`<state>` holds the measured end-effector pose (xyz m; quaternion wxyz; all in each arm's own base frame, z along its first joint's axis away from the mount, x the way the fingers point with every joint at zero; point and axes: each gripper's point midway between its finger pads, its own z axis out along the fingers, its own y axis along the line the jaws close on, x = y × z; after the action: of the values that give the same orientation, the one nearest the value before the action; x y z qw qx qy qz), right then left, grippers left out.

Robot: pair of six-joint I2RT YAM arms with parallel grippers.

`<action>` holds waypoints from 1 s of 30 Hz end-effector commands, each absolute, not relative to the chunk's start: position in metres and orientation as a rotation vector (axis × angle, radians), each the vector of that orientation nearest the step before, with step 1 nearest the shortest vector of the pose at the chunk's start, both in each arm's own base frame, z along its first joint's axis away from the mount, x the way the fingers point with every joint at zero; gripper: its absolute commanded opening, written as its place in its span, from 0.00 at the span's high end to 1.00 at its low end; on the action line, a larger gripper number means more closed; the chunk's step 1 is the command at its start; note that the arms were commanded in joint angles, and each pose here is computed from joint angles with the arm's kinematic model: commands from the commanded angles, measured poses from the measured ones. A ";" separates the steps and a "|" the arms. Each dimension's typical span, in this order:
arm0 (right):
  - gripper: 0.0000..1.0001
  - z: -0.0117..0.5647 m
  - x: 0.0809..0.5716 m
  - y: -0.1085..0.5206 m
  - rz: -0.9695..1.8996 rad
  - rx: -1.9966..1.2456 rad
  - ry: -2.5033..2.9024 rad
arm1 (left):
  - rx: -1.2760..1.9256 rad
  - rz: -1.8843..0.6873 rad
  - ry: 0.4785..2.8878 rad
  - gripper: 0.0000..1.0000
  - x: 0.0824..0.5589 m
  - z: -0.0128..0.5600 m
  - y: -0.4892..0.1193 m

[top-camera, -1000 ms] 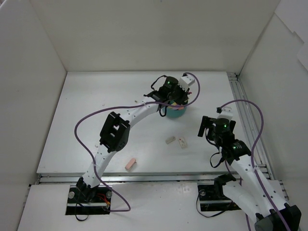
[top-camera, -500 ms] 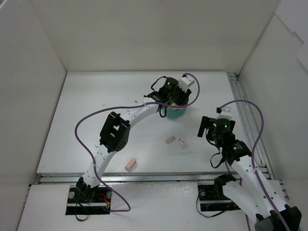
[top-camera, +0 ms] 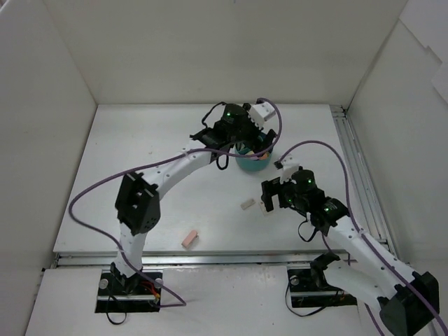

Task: Sort the stationery into containers
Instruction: Pick up the stationery from the center of the board.

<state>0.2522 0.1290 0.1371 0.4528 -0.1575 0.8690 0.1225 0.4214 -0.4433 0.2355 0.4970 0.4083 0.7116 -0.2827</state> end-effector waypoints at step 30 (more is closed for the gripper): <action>0.02 0.016 0.293 0.208 0.126 -1.442 2.363 | 0.185 -0.251 1.910 0.00 0.309 0.296 -0.153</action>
<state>0.2809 0.2032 0.0135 0.1807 -0.4951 0.8490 0.0385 0.3063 -0.1651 0.2659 0.5335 0.1128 0.8318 -0.1036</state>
